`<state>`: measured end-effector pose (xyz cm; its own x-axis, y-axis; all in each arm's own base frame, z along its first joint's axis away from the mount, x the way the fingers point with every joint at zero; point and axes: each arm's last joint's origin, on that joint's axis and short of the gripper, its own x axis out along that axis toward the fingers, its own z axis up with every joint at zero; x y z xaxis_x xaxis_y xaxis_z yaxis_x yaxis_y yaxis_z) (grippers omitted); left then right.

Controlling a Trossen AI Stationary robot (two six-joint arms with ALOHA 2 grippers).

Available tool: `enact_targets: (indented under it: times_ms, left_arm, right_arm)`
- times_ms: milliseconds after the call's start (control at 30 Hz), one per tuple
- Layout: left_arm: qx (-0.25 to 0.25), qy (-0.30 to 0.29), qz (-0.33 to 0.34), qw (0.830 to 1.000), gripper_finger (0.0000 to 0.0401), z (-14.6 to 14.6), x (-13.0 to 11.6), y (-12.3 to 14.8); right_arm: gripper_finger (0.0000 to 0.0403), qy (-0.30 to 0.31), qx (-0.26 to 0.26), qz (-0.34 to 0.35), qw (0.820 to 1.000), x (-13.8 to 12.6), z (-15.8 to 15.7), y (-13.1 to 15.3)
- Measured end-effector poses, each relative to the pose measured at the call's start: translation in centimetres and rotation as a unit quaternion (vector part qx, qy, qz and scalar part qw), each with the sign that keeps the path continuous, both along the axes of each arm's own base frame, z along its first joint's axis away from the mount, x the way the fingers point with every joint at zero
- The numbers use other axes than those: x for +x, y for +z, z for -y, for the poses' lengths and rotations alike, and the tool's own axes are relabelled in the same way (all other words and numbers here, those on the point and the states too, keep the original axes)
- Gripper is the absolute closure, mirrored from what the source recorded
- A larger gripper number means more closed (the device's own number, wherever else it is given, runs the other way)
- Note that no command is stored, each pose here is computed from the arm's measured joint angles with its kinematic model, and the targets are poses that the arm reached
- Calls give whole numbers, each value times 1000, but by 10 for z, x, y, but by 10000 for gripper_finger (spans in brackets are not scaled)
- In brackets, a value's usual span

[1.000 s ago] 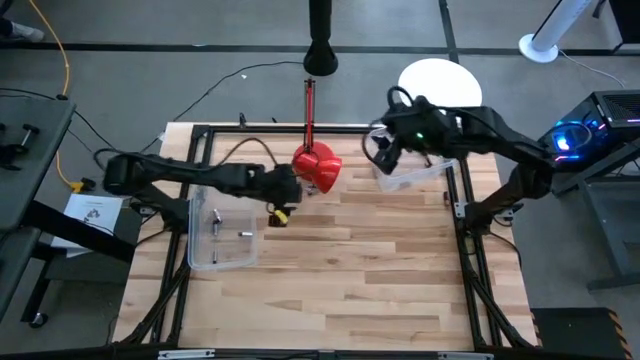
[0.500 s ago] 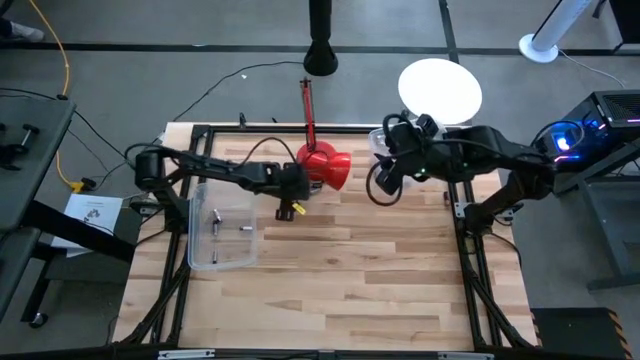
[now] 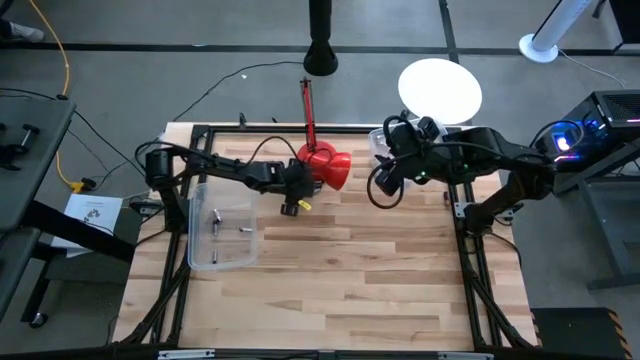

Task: Sort batteries
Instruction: Put the silver battery into the bottom transparent bin

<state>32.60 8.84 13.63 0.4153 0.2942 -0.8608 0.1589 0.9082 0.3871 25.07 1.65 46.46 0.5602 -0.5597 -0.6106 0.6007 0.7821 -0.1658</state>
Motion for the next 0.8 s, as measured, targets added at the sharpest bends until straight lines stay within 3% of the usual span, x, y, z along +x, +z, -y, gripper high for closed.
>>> enact_targets:
  times_ms: [300,800]
  left_arm:
    - [-42,-2,-8,999,201,-19,-3,-13]
    - [-130,-24,-9,991,201,-22,-9,-17]
  right_arm:
    - [197,-4,13,6,1000,1,0,-1]
    - [197,12,27,11,1000,1,-9,-1]
